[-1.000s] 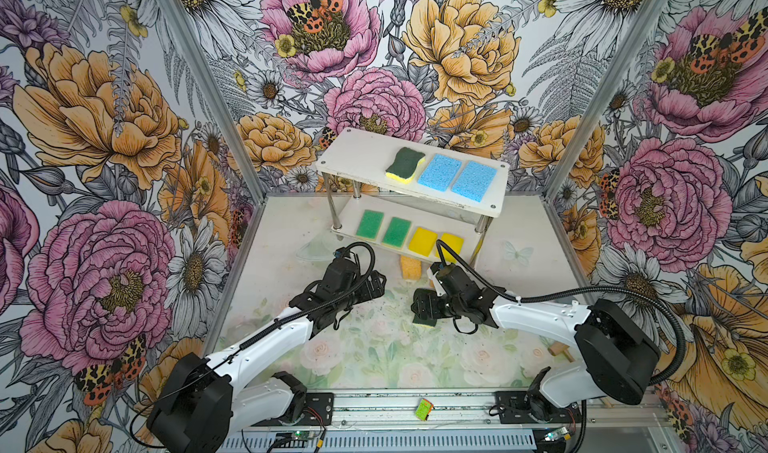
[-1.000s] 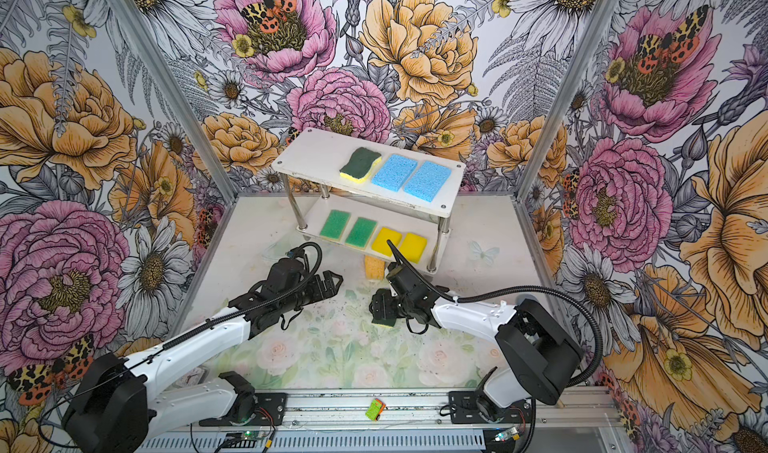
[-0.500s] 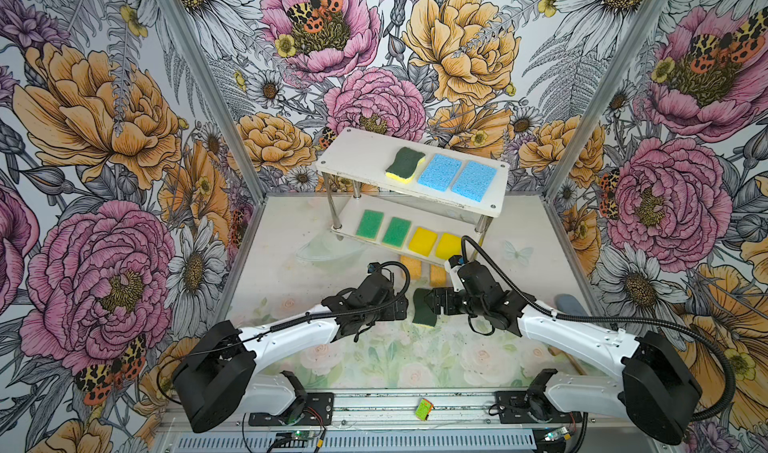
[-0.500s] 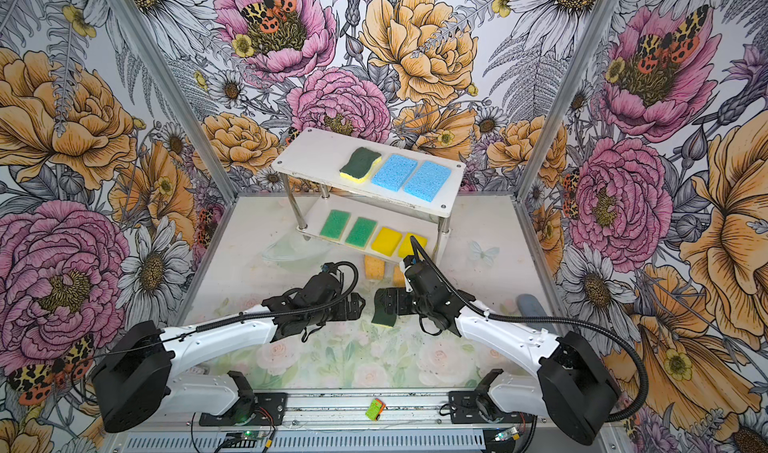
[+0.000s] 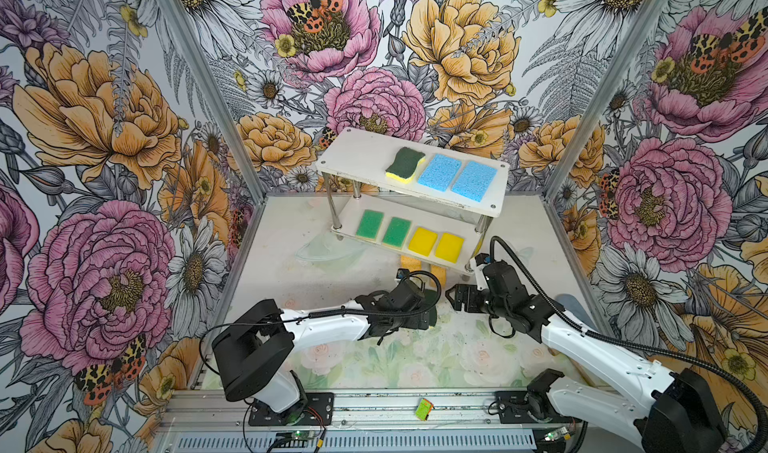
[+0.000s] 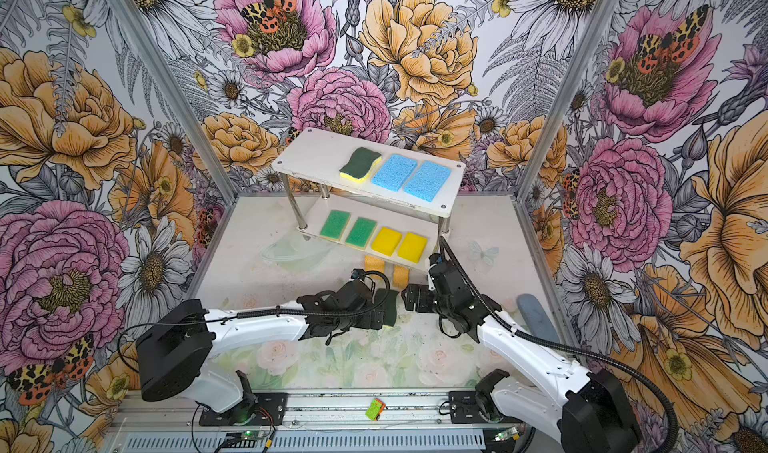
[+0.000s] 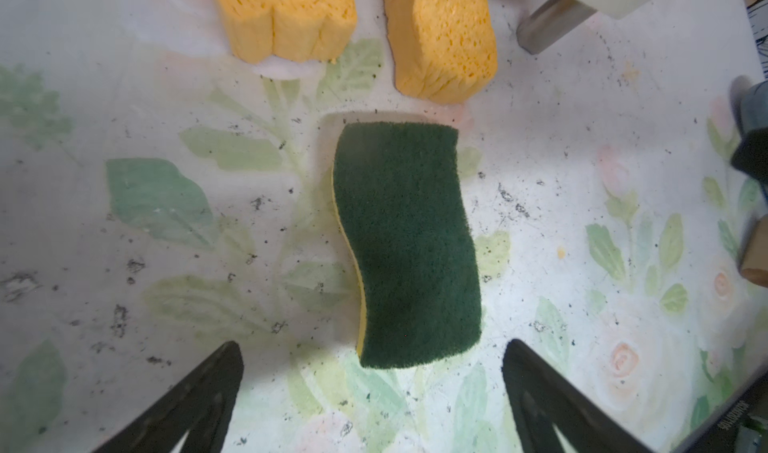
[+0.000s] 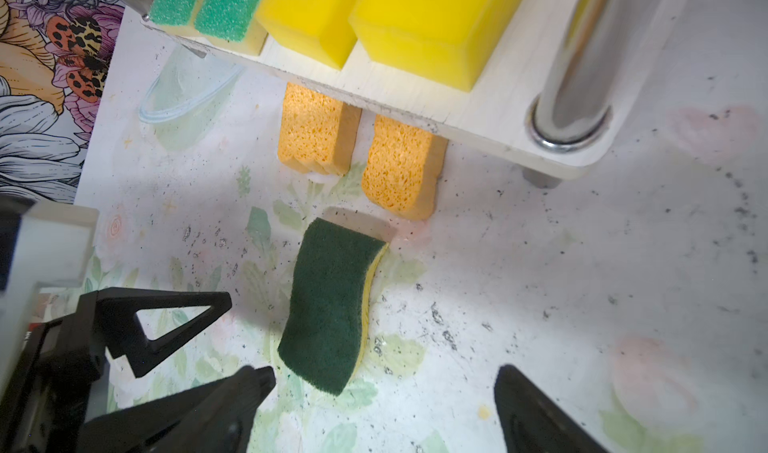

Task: Place and organize the cleaning sponges onto the shelf
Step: 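Lower the open left gripper and close it on the green scrub sponge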

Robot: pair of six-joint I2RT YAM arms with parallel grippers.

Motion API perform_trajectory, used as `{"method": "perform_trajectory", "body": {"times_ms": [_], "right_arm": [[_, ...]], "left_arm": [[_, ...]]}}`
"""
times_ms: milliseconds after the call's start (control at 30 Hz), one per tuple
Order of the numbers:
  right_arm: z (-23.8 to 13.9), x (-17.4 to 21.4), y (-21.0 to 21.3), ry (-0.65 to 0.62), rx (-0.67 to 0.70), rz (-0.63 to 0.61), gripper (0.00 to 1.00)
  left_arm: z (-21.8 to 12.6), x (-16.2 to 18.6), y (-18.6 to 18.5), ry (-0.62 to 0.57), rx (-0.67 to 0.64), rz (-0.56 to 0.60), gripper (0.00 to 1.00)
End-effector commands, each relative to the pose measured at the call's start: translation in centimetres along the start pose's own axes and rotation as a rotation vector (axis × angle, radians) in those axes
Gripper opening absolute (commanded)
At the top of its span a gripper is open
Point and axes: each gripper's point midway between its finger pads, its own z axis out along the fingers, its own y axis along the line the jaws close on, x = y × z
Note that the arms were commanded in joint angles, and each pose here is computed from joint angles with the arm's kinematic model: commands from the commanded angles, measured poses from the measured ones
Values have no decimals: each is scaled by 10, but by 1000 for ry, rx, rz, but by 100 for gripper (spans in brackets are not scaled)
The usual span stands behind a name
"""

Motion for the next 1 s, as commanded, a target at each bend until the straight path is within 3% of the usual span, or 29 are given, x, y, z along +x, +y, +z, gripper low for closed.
{"method": "perform_trajectory", "body": {"times_ms": [0, 433, 600, 967], "right_arm": [[-4, 0, -9, -10, 28, -10, 91], [-7, 5, -19, -13, 42, 4, 91], [-8, 7, -22, -19, 42, 15, 91], [-11, 9, -26, -28, 43, 26, 91]], "left_arm": [[2, -8, -5, -19, -14, 18, 99], [16, 1, -28, 18, -12, 78, 99], [27, 2, -25, 47, -94, 125, 99], [41, 10, -16, 67, -147, 141, 99]]}}
